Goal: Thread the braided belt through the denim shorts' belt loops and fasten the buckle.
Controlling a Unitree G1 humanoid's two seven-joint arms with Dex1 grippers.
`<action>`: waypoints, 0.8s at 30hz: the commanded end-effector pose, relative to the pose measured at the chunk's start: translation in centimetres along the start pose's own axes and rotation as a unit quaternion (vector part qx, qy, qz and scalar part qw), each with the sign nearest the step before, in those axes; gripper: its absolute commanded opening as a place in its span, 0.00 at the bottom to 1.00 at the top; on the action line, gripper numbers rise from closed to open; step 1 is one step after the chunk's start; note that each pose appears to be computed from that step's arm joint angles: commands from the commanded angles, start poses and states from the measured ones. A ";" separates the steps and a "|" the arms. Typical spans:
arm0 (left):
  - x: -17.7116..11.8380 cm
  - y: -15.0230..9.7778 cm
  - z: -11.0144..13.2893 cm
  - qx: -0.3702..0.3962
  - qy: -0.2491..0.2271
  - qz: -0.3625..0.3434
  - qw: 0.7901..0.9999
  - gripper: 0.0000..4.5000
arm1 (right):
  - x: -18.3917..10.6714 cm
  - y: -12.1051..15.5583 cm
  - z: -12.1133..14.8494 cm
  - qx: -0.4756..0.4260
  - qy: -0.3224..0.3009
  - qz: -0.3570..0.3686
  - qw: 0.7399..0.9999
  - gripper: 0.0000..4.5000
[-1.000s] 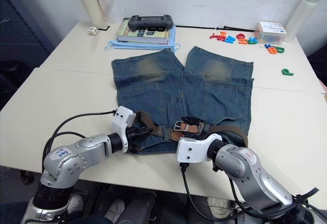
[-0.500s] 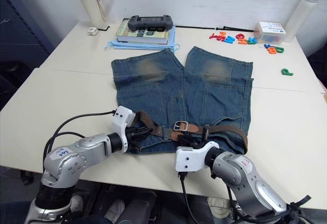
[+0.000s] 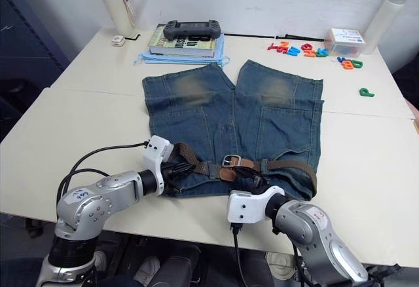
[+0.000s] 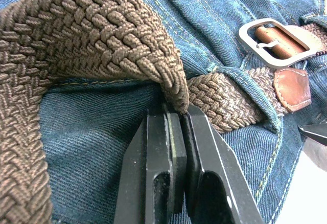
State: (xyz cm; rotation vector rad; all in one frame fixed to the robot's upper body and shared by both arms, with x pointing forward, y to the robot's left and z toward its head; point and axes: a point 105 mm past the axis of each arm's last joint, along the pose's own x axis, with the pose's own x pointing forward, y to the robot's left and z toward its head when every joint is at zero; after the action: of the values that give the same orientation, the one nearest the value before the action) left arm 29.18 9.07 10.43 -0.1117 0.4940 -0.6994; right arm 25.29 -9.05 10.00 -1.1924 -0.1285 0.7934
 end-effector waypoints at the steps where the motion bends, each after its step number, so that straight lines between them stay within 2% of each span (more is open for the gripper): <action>1: -0.1 -0.9 0.7 0.013 -0.015 -0.020 1.000 0.00 | -0.1 -0.3 0.3 -0.005 -0.006 -0.004 1.000 0.00; 4: -0.2 -1.0 0.8 0.018 -0.018 -0.022 0.999 0.00 | -0.2 -0.5 0.5 -0.006 -0.009 -0.004 1.000 0.00; 6: -0.6 -1.4 1.2 0.043 -0.031 -0.038 0.998 0.18 | -0.3 -0.9 0.9 -0.007 -0.015 -0.008 1.000 0.00; 7: -0.9 -1.6 1.3 0.055 -0.036 -0.045 0.997 0.23 | -0.3 -1.1 1.0 -0.007 -0.017 -0.009 1.000 0.00; 8: -1.2 -1.7 1.4 0.067 -0.040 -0.052 0.996 0.34 | -0.3 -1.2 1.1 -0.008 -0.018 -0.010 1.000 0.00; 9: -1.6 -1.8 1.6 0.078 -0.047 -0.059 0.994 0.38 | -0.3 -1.3 1.1 -0.009 -0.018 -0.010 1.000 0.00; 12: -3.5 -2.1 2.1 0.108 -0.070 -0.092 0.987 0.59 | -0.4 -1.4 1.1 -0.012 -0.018 -0.010 1.000 0.00; 16: -6.2 -3.6 2.5 0.122 -0.097 -0.169 0.973 0.59 | -0.5 -1.6 1.1 -0.018 -0.020 -0.009 1.000 0.00; 19: -7.0 -5.0 0.8 0.122 -0.068 -0.231 0.963 0.59 | -0.5 -1.7 1.2 -0.020 -0.021 -0.010 1.000 0.00; 22: -6.3 -4.9 -1.6 0.144 -0.022 -0.233 0.962 0.59 | -0.5 -1.8 1.3 -0.021 -0.022 -0.010 0.999 0.00; 24: -4.9 -3.6 -3.0 0.129 -0.004 -0.200 0.971 0.59 | -0.7 -1.9 1.4 -0.021 -0.022 -0.012 0.999 0.00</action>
State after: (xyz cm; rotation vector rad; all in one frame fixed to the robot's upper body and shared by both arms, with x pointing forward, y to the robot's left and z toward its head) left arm 21.88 9.51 11.91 0.0074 0.3516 -1.1877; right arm 25.36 -8.93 10.71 -1.2072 -0.1306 0.8191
